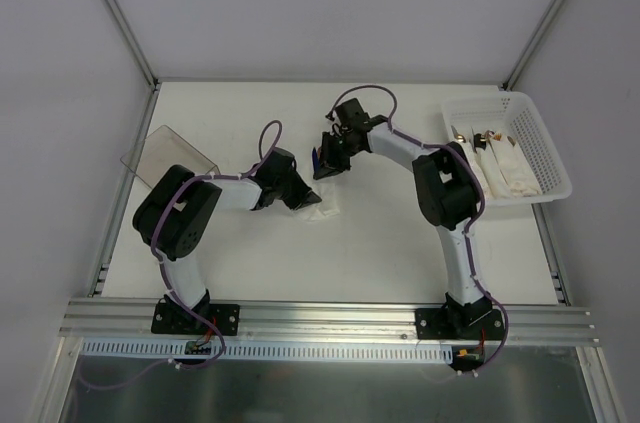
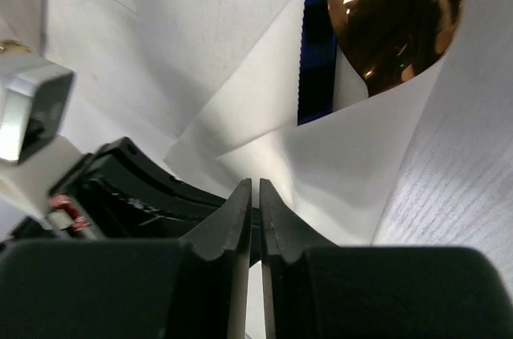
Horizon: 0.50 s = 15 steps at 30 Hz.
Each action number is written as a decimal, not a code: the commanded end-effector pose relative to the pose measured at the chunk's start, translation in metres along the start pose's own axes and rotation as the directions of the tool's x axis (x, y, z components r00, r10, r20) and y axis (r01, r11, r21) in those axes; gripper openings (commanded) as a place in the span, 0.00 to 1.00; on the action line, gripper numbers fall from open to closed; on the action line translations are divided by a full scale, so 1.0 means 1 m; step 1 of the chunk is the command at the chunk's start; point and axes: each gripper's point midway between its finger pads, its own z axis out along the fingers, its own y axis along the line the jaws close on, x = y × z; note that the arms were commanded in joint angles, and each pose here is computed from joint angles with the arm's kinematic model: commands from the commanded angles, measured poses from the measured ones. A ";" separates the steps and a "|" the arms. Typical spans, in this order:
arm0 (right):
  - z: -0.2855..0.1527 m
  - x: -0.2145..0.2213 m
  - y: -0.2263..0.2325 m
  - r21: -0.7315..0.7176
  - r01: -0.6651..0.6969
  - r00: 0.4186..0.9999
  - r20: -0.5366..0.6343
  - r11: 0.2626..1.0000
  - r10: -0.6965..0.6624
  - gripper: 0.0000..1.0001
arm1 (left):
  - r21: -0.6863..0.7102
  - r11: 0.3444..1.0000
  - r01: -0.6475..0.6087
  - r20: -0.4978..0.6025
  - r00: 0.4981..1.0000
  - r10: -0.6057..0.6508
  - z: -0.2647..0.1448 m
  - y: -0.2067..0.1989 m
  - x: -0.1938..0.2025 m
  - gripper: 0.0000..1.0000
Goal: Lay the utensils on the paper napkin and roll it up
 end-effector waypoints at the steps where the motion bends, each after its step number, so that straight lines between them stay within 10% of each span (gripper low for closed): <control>1: 0.011 0.021 -0.018 0.100 0.102 0.993 -0.072 0.990 -0.095 0.10 | -0.228 0.974 0.016 -0.062 0.998 -0.030 0.000 0.072 0.021 0.00; 15: 0.007 0.030 -0.079 0.335 0.030 0.996 -0.084 0.942 -0.001 0.03 | -0.222 0.973 -0.070 -0.080 0.995 0.053 -0.017 0.071 0.019 0.00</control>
